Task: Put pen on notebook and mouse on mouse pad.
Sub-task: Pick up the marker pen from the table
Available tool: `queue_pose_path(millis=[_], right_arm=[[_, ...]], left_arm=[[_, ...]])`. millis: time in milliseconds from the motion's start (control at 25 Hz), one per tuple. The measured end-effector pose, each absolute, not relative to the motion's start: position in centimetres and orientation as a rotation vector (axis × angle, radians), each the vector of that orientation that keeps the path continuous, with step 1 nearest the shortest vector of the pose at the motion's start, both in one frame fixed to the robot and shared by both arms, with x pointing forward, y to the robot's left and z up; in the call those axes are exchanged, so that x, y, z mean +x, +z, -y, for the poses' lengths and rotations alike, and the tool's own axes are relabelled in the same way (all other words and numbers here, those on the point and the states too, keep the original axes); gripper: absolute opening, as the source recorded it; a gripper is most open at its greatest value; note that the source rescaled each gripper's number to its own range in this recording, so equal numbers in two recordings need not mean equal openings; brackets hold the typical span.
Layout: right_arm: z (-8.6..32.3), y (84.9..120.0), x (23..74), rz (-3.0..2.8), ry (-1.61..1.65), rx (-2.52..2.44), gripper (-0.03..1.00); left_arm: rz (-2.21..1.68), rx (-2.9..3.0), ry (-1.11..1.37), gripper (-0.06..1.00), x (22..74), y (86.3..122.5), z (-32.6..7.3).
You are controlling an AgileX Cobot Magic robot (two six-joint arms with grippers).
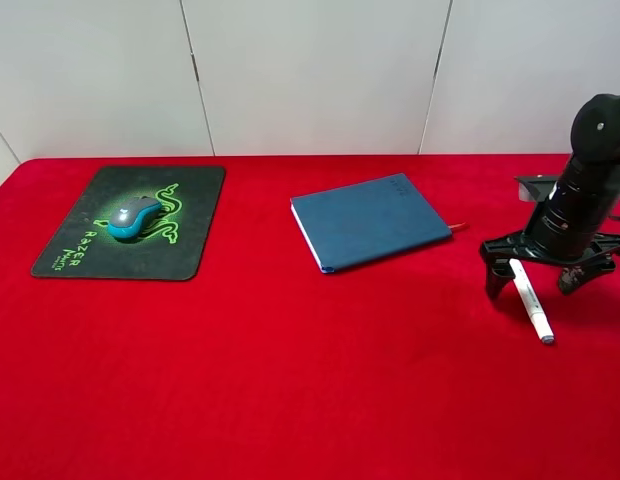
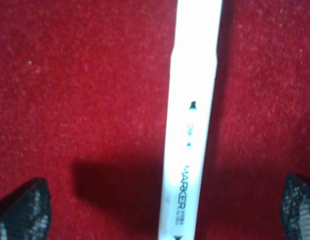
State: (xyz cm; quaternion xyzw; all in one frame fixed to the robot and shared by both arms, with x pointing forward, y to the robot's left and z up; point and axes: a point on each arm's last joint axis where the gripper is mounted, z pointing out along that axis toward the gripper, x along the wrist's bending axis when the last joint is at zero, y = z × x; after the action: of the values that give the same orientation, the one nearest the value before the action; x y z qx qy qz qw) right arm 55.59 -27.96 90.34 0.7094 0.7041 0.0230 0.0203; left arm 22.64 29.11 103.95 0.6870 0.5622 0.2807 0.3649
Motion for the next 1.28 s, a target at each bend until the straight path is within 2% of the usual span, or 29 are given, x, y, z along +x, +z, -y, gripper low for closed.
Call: queue_pose_path(millis=[1040, 1120, 1280], right_arm=[[27.9, 88.8, 56.0, -2.167, 0.065, 2.223, 1.0], [27.9, 88.8, 56.0, -2.167, 0.065, 2.223, 0.97], [27.9, 88.8, 56.0, -2.167, 0.065, 2.223, 0.77]], left_arm=[[-1.446, 1.767, 0.722, 1.0, 22.6, 103.9, -29.1], [-1.446, 1.767, 0.722, 1.0, 22.6, 103.9, -29.1], [-1.446, 1.767, 0.722, 1.0, 22.6, 103.9, -29.1]])
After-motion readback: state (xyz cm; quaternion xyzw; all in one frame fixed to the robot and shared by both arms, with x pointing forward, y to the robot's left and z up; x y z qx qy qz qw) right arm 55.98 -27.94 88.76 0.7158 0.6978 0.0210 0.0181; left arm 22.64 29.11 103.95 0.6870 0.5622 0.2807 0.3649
